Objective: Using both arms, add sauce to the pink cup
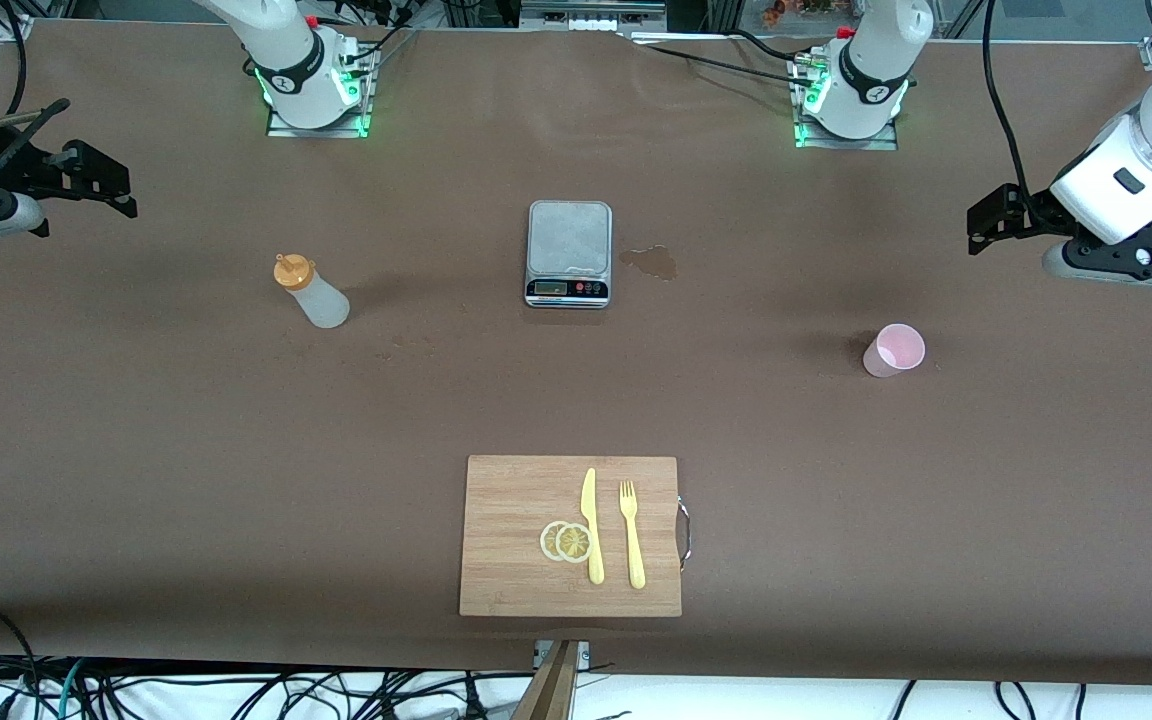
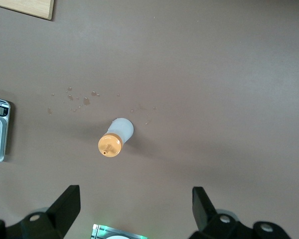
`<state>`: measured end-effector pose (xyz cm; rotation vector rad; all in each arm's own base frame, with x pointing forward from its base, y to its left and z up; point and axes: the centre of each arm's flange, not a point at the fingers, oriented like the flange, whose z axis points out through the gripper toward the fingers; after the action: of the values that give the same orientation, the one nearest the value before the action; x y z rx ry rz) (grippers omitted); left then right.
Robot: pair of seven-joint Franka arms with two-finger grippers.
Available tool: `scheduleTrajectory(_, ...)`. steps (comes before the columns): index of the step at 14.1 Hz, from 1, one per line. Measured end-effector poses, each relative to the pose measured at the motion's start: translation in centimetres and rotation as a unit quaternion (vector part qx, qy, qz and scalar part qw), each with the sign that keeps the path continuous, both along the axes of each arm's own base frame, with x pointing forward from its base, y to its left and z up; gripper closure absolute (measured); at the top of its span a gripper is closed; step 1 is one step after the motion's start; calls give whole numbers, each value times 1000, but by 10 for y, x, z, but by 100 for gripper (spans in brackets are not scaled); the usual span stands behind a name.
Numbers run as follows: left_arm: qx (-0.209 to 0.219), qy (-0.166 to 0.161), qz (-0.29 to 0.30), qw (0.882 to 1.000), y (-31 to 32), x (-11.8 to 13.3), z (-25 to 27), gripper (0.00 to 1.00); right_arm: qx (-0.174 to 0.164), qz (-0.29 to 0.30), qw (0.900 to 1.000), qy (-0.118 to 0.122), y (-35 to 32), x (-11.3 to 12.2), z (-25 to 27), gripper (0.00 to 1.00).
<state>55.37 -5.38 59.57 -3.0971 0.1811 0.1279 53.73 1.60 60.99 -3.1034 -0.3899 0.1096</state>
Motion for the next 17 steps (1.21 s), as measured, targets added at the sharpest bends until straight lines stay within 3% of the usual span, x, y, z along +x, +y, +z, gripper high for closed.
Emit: scheduleTrajectory(17,0,4,0,1000,0,2,-4,0,0,0,1000,0,0,0,0,0)
